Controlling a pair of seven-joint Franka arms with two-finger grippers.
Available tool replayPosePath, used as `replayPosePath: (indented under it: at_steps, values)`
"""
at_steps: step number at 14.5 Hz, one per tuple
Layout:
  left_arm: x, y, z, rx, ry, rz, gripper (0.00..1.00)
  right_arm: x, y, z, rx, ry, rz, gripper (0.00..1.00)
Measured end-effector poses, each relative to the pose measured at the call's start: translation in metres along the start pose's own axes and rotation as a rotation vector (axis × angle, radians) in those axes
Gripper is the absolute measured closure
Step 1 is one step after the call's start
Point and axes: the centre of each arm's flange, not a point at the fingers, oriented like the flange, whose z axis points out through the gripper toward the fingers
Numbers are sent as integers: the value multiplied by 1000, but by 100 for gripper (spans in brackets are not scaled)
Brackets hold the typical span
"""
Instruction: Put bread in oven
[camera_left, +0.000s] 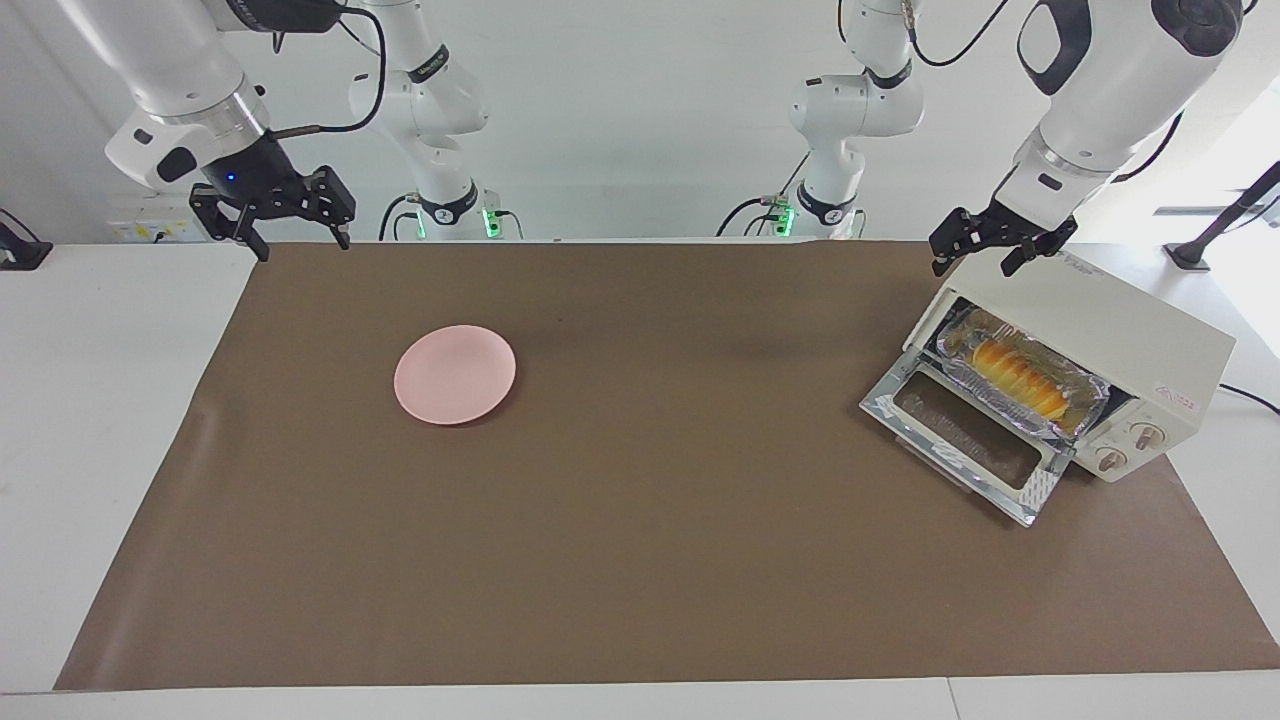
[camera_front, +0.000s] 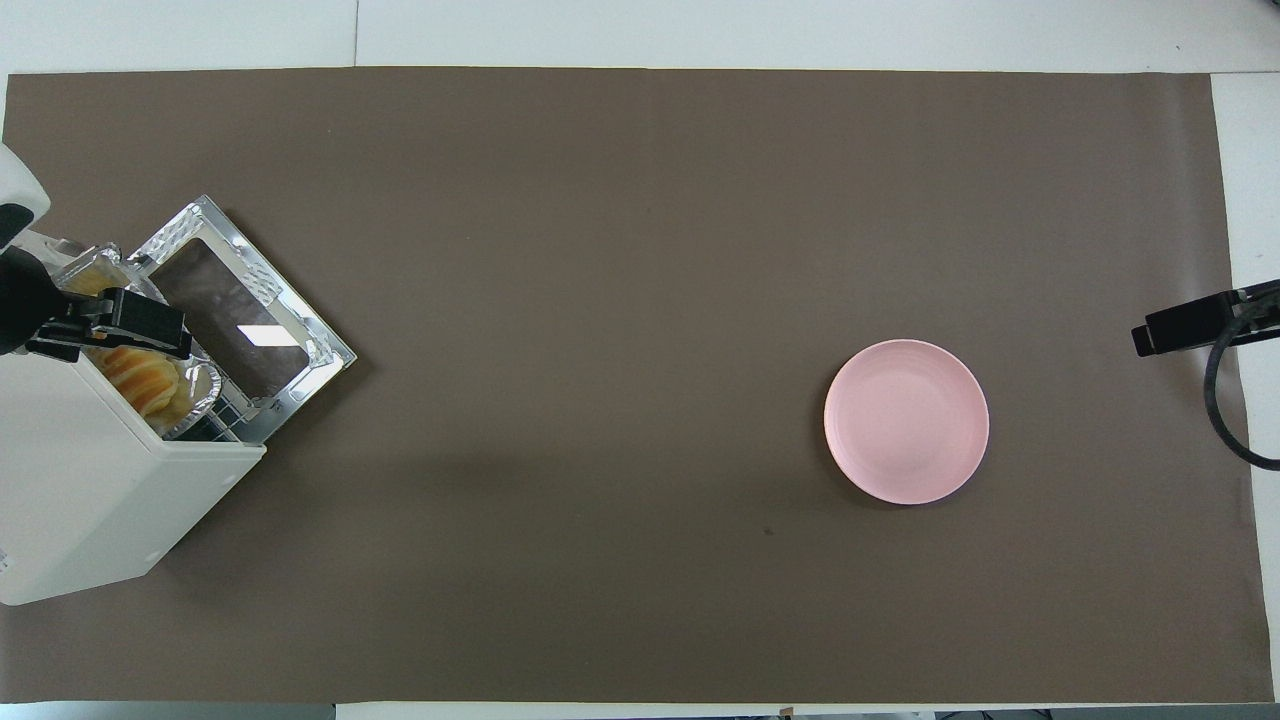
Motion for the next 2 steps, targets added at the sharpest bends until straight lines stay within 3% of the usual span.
replayPosePath:
  at_steps: [2]
  values:
    - [0,0,0,0,2,0,0,0,0,0,0,0,0,0]
